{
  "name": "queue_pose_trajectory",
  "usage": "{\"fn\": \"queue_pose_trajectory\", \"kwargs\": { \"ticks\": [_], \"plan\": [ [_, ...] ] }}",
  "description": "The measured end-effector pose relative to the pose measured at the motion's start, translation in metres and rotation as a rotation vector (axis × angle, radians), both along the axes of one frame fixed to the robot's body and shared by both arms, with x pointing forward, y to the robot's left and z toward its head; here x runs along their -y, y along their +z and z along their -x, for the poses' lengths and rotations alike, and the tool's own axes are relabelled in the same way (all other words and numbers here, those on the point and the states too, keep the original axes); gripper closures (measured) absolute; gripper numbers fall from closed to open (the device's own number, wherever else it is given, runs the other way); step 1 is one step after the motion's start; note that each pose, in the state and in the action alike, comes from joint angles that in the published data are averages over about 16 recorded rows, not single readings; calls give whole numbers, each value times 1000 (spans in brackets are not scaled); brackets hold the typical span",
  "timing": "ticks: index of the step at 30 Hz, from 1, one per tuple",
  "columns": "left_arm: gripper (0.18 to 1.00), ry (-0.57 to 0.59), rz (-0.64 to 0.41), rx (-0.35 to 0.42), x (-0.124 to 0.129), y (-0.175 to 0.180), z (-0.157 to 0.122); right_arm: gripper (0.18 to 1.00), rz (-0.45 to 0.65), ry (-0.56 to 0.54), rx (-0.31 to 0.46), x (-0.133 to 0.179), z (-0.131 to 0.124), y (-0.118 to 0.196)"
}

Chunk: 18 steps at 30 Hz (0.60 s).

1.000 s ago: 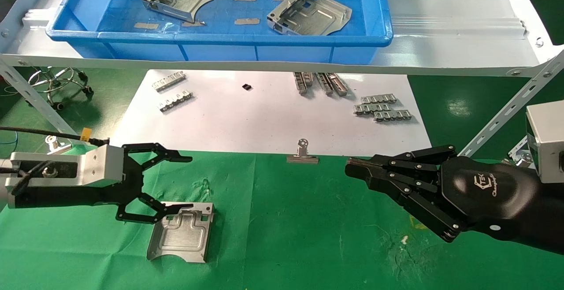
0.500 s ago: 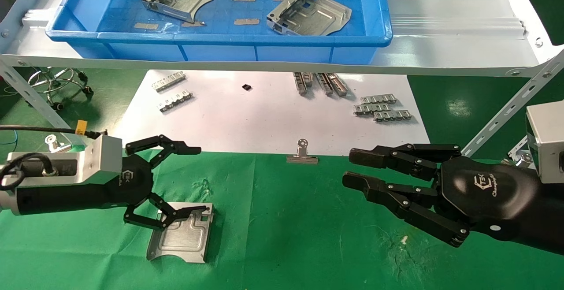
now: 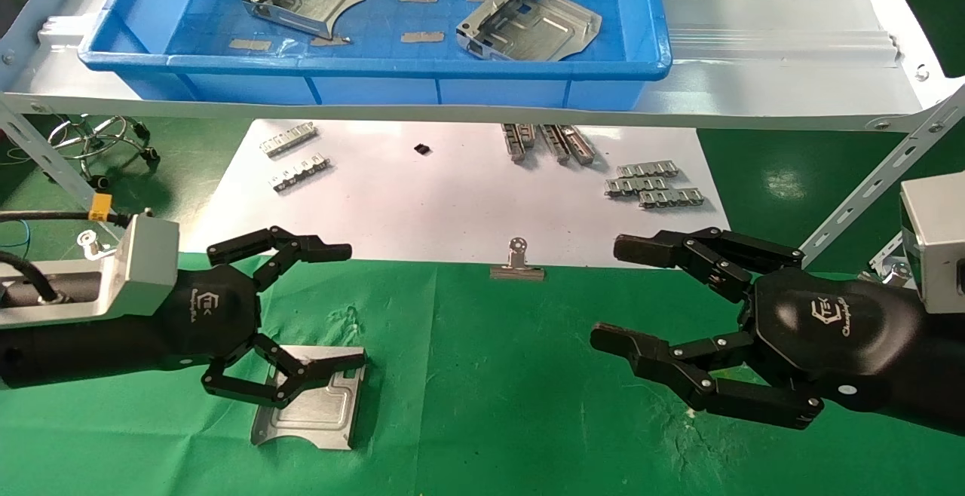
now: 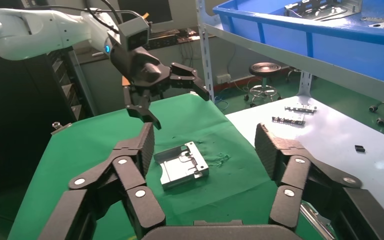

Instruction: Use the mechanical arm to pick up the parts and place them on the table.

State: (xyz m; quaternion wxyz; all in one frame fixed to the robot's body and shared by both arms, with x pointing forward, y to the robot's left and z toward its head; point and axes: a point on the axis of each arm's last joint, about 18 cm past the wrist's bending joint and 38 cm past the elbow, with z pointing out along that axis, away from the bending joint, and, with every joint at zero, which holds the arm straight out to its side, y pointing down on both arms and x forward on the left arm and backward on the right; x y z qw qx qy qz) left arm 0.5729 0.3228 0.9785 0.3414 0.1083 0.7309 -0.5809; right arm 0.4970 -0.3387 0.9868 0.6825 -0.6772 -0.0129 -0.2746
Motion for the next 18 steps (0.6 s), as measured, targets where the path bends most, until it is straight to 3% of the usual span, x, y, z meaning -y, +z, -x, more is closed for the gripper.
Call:
{"fn": "queue_pose_trajectory", "kwargs": {
  "ticks": [11, 18],
  "plan": [
    [183, -60, 72, -51, 8, 6, 34, 293, 0, 0, 0, 0, 0, 0],
    [183, -100, 103, -88, 13, 10, 58, 220, 0, 0, 0, 0, 0, 0]
  ]
}}
